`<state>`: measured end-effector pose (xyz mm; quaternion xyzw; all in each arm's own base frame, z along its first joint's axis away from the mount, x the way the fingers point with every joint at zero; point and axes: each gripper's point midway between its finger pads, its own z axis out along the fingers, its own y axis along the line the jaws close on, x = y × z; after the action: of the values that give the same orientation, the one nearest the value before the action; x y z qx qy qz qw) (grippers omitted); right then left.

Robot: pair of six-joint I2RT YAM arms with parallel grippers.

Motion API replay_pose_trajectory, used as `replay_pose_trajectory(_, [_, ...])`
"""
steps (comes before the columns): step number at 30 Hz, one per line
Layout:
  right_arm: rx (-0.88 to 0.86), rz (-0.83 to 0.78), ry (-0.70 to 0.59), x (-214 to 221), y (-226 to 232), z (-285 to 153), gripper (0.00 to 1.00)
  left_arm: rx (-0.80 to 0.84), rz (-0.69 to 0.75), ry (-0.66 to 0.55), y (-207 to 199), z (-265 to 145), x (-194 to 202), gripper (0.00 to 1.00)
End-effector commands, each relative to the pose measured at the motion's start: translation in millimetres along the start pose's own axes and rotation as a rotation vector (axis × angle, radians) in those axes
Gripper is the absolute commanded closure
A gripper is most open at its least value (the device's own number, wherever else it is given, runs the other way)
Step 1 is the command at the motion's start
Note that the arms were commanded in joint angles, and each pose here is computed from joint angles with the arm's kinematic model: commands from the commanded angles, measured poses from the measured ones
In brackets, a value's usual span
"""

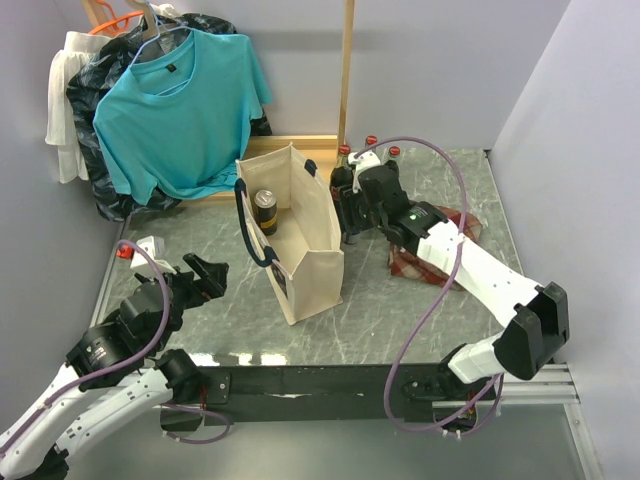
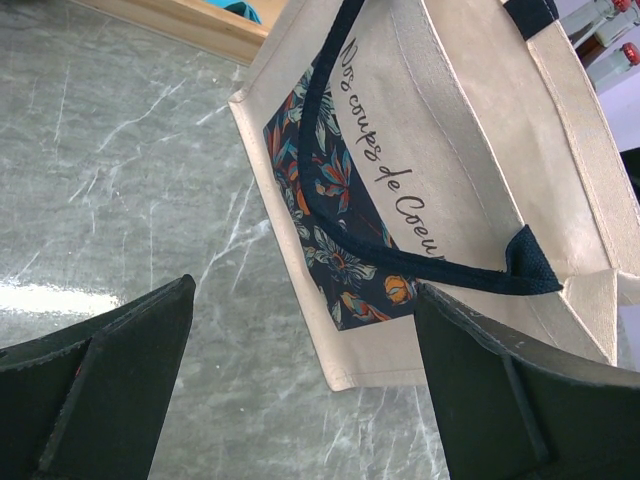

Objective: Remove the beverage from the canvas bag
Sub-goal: Place the drink at the center of the board.

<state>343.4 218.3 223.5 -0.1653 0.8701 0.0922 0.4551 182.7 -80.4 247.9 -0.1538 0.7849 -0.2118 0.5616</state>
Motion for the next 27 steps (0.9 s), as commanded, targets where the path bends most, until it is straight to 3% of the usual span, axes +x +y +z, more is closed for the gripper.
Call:
replay_pose_trajectory(1, [-0.006, 0.016, -0.136, -48.0, 1.5, -3.7, 1.00, 0.006, -0.003, -0.012, -3.6, 0.6, -4.4, 0.04])
replay_pose_trajectory(27, [0.006, 0.045, -0.068, -29.7, -6.7, 49.2, 1.00, -0.006, 0.014, -0.001, -3.7, 3.8, -1.3, 0.04])
